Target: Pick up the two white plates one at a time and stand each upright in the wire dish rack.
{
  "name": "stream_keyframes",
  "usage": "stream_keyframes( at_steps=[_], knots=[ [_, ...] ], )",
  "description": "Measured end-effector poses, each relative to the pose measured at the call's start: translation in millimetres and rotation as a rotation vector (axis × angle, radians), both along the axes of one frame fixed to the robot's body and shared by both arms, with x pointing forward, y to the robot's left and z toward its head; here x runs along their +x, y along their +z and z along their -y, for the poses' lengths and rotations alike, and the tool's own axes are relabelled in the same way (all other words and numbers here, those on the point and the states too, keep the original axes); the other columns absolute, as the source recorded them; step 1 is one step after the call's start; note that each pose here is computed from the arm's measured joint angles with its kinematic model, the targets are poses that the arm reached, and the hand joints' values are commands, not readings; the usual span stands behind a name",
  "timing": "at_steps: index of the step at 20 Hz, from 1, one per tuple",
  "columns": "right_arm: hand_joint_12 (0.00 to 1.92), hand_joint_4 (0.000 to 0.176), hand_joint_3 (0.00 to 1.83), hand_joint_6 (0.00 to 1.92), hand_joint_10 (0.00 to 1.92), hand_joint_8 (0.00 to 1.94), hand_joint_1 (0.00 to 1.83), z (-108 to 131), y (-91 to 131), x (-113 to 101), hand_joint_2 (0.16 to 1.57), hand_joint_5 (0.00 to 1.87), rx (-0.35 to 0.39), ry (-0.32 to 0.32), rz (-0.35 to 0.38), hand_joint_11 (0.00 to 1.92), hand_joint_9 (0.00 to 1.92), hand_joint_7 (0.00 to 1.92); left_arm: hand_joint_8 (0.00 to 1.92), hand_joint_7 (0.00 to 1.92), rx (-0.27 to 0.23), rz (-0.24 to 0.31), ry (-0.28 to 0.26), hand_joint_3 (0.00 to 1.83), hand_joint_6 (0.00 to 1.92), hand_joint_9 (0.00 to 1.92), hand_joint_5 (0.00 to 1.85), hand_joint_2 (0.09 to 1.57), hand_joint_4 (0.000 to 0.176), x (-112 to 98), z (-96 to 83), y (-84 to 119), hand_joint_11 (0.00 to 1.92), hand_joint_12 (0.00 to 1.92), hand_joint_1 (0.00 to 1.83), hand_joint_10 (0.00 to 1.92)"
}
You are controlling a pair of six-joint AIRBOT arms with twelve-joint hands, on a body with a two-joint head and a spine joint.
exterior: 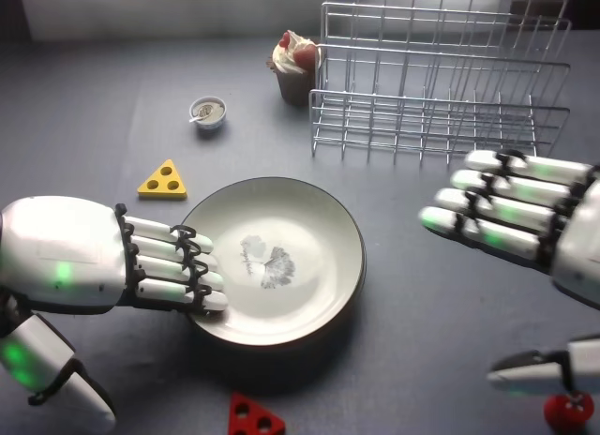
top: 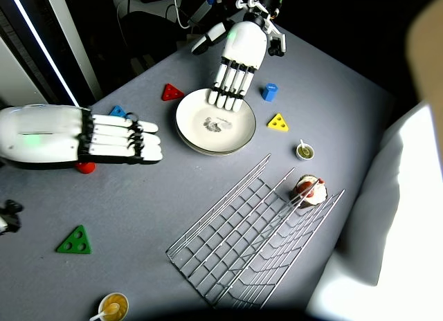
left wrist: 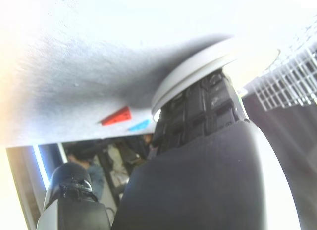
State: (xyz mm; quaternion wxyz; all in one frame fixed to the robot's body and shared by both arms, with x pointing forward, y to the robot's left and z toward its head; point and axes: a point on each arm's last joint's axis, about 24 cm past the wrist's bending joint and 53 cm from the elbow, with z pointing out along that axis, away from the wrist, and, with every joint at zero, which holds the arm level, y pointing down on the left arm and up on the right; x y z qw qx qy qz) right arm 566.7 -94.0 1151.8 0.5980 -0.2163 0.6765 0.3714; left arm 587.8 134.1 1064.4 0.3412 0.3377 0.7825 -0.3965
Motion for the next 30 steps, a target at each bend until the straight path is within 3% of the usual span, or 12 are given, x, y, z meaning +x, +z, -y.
stream_keyframes(
  at_steps=[7, 14, 20, 21, 23, 27, 30],
  knots=[
    [0.00, 0.000, 0.00, 0.01, 0.01, 0.01, 0.06, -44, 10, 23, 1.00, 0.09, 0.022, 0.030, 0.001, 0.14, 0.15, 0.13, 0.01, 0.09, -0.018, -0.012, 0.023, 0.00, 0.01, 0.08, 0.09, 0.92, 0.000, 6, 12.7, -6, 0.10, 0.02, 0.00, 0.01],
    [0.01, 0.000, 0.00, 0.01, 0.01, 0.01, 0.00, -48, 6, 23, 0.99, 0.08, -0.031, 0.053, 0.027, 0.13, 0.12, 0.11, 0.01, 0.08, -0.051, -0.030, 0.023, 0.00, 0.01, 0.07, 0.09, 0.93, 0.000, 3, 35.7, -8, 0.08, 0.01, 0.00, 0.01],
    [0.02, 0.000, 0.00, 0.00, 0.01, 0.01, 0.13, -48, 7, 24, 0.94, 0.09, -0.032, 0.051, 0.033, 0.15, 0.13, 0.12, 0.00, 0.06, -0.084, -0.027, 0.007, 0.00, 0.00, 0.03, 0.07, 0.94, 0.000, 1, 63.8, -3, 0.06, 0.00, 0.00, 0.00],
    [0.02, 0.000, 0.00, 0.00, 0.02, 0.01, 0.22, -46, 7, 25, 0.92, 0.09, -0.036, 0.047, 0.035, 0.17, 0.15, 0.13, 0.00, 0.06, -0.083, -0.024, 0.006, 0.00, 0.00, 0.03, 0.07, 0.93, 0.000, 1, 65.2, -3, 0.06, 0.00, 0.00, 0.00],
    [0.02, 0.000, 0.00, 0.00, 0.01, 0.00, 0.63, -46, 7, 26, 0.86, 0.04, -0.037, 0.046, 0.038, 0.17, 0.15, 0.11, 0.00, 0.07, -0.086, -0.022, 0.006, 0.00, 0.01, 0.04, 0.08, 0.93, 0.000, 1, 69.2, -2, 0.07, 0.00, 0.00, 0.01],
    [0.04, 0.000, 0.00, 0.01, 0.01, 0.01, 0.98, -46, 8, 28, 0.88, 0.11, -0.041, 0.045, 0.045, 0.22, 0.20, 0.15, 0.01, 0.08, -0.096, -0.014, 0.000, 0.00, 0.00, 0.06, 0.09, 0.93, 0.000, 0, 78.7, 3, 0.09, 0.01, 0.00, 0.01],
    [0.04, 0.000, 0.01, 0.02, 0.00, 0.00, 1.11, -48, 10, 30, 0.92, 0.16, -0.035, 0.045, 0.061, 0.24, 0.20, 0.16, 0.00, 0.08, -0.097, -0.014, 0.001, 0.00, 0.00, 0.06, 0.09, 0.93, 0.000, 0, 81.6, 4, 0.09, 0.01, 0.00, 0.01]
  ],
)
